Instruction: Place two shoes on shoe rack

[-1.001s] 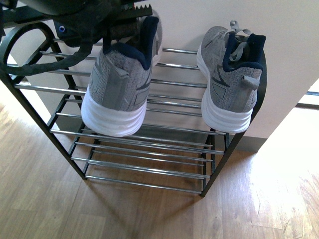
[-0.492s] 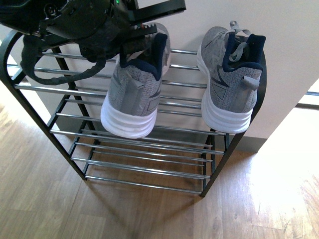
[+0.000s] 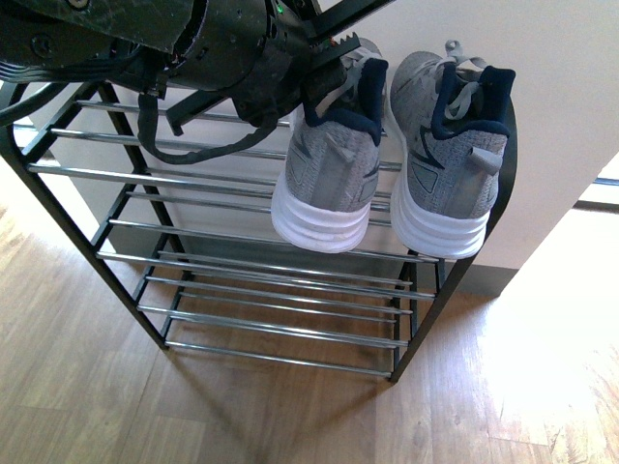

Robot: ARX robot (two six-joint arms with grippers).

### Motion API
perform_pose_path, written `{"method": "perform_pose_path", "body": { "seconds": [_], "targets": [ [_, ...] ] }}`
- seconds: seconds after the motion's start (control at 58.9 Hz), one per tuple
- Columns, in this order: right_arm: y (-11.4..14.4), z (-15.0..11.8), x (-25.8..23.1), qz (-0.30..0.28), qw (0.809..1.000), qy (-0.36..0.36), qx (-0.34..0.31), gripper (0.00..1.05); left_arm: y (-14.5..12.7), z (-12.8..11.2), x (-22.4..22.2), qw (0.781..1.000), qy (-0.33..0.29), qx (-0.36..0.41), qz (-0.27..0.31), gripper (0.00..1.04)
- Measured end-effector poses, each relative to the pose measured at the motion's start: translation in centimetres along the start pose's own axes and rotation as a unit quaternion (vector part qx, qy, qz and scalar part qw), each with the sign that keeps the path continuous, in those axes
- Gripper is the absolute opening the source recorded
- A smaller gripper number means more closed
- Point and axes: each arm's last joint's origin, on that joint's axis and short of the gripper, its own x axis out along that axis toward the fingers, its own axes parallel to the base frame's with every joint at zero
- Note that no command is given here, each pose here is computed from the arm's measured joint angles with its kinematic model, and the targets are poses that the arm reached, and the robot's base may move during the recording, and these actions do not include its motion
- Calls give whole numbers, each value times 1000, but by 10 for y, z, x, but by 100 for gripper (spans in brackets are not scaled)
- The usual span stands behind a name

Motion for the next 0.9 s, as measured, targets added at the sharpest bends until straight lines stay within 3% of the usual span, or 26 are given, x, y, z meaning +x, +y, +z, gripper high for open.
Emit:
{"method": "perform_pose_path", "body": {
  "seconds": [0.238,0.373,0.747,0.899],
  "targets": [
    [0,0,0,0,1000,0,0,96,4,-8,10,1000,12,-11,3,1],
    [0,0,0,0,1000,0,0,96,2,-7,10,999,27,-20,-30,1],
    [0,0,0,0,1000,0,0,96,14,-2,11,999,46,-7,-11,1],
    [0,0,0,0,1000,0,0,96,15,3,11,999,39,-8,-24,27]
  ]
}}
